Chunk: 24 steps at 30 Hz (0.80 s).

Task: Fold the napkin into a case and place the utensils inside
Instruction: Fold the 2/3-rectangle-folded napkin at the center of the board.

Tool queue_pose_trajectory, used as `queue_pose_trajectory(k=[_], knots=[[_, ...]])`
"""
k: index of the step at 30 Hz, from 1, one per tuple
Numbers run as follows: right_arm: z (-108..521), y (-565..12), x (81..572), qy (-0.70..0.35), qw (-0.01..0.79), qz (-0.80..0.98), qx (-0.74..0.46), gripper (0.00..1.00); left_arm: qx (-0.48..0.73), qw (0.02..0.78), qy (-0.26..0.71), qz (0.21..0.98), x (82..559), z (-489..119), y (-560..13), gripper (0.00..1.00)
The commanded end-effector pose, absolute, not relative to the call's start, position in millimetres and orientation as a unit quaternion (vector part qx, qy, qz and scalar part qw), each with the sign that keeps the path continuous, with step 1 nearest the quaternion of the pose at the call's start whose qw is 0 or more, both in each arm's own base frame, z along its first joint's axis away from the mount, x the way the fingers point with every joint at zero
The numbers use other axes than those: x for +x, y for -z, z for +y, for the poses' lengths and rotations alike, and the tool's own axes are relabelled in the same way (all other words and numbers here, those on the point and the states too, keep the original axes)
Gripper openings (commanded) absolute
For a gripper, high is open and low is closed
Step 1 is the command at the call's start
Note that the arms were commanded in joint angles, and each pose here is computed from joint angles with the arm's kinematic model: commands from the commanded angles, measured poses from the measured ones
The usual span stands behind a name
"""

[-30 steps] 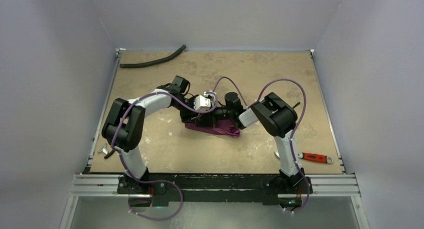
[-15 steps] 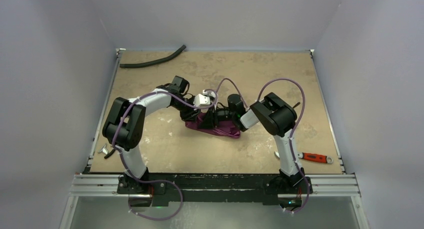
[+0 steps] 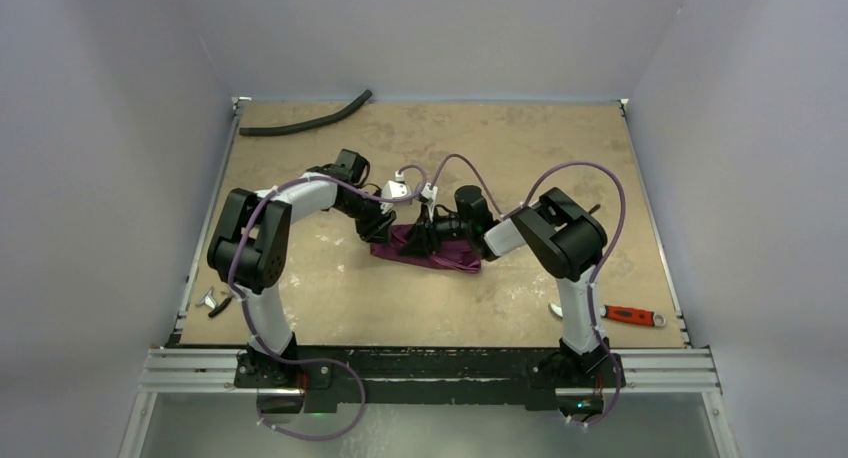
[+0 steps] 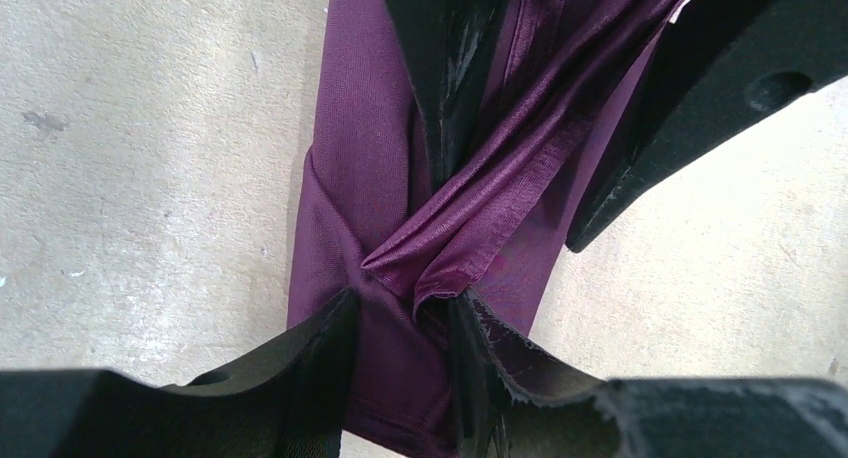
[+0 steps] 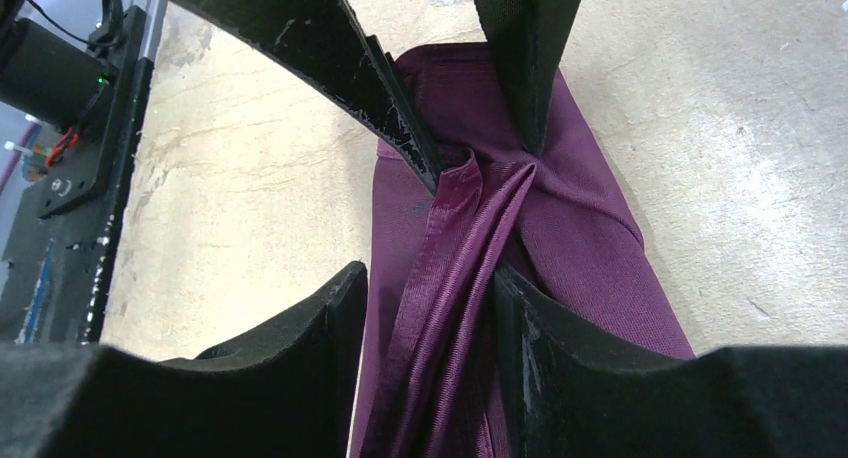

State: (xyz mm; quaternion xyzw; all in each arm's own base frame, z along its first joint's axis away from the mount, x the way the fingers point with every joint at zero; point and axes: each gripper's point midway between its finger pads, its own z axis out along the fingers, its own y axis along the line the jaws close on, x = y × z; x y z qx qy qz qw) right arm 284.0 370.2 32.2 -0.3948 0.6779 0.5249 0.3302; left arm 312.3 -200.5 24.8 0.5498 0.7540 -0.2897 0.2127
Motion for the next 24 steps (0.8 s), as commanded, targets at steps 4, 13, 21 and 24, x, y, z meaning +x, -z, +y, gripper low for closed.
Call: queue_pose_trajectory(k=[4,13,21,24], knots=[[371,-41,287,-0.508,0.348,0.666,-0.422,0.50,0.537,0.212,0.315,0.753,312,-205,-34,0.37],[373,-37,282,-0.518,0.333,0.666,-0.422,0.27,0.514,0.220,0.334,0.759,317,-206,-47,0.52],[375,-37,279,-0.539,0.310,0.674,-0.399,0.14,0.512,0.226,0.338,0.757,320,-202,-59,0.56],[377,-41,279,-0.545,0.310,0.673,-0.392,0.14,0.511,0.225,0.332,0.760,320,-201,-52,0.51]])
